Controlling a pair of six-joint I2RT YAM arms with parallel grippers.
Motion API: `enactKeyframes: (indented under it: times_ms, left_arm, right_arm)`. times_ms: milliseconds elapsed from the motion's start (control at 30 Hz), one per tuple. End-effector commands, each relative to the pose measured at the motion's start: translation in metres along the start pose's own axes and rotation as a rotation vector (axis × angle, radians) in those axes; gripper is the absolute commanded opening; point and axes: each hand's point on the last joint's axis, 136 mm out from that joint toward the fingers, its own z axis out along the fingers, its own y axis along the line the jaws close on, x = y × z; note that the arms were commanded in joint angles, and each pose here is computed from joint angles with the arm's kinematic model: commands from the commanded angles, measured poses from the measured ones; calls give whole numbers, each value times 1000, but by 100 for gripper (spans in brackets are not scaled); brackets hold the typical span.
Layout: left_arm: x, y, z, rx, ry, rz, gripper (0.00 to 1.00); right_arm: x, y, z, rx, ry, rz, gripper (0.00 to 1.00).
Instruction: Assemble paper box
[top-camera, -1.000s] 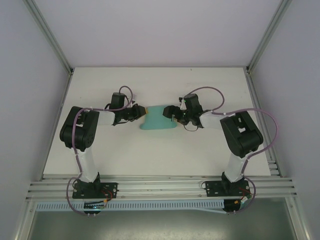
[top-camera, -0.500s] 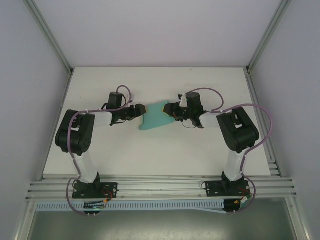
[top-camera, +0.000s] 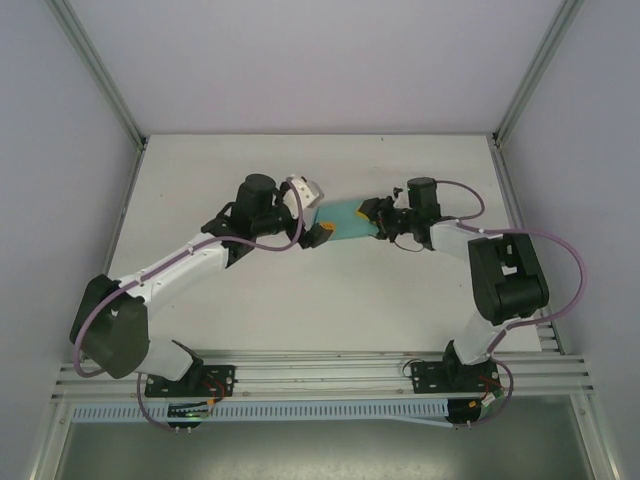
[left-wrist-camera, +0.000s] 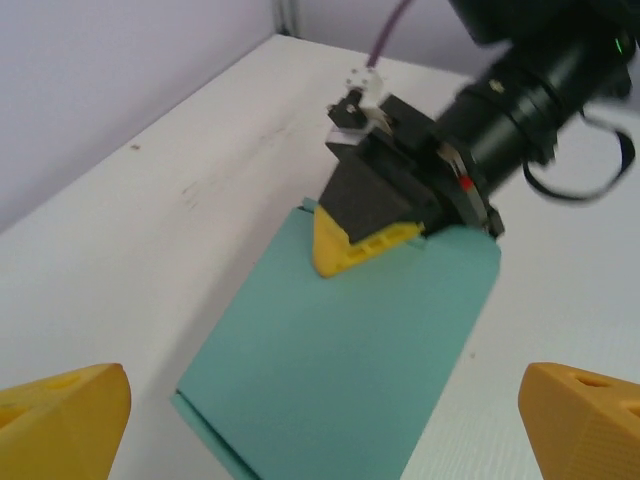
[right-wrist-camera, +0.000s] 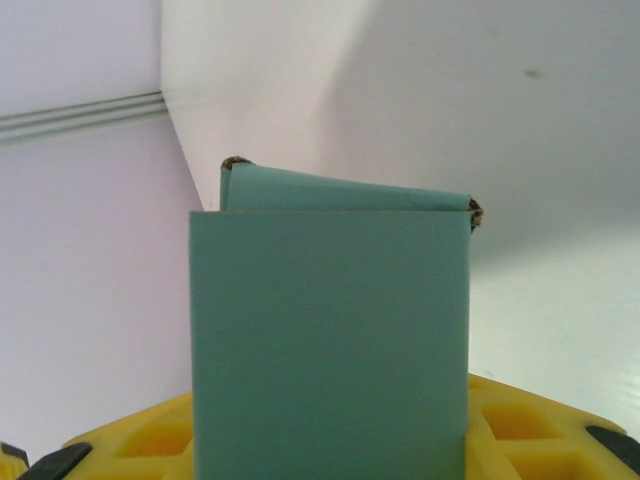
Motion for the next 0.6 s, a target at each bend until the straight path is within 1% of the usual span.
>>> enactKeyframes:
  times_ms: [0, 33, 100, 200, 333, 467, 567]
  left_arm:
    - [-8, -7, 0, 20, 36, 242, 99]
    - [-16, -12, 3, 32, 31, 276, 98]
    - [-17, -29, 5, 116, 28, 339, 98]
    - [-11, -25, 15, 71, 50, 440, 98]
    - [-1, -37, 26, 86, 82, 516, 98]
    - [11, -25, 38, -7, 104, 614, 98]
    - [22, -22, 43, -10, 141, 638, 99]
  right_arm:
    - [13, 11, -23, 10, 71, 136, 38]
    - [12, 10, -28, 26, 69, 141, 39]
    - [13, 6, -36, 61, 62, 176, 39]
    - [16, 8, -45, 66, 82, 229, 39]
    - [15, 10, -54, 72, 83, 290, 40]
    - [15, 15, -56, 66, 85, 340, 40]
    - [14, 18, -57, 66, 78, 365, 40]
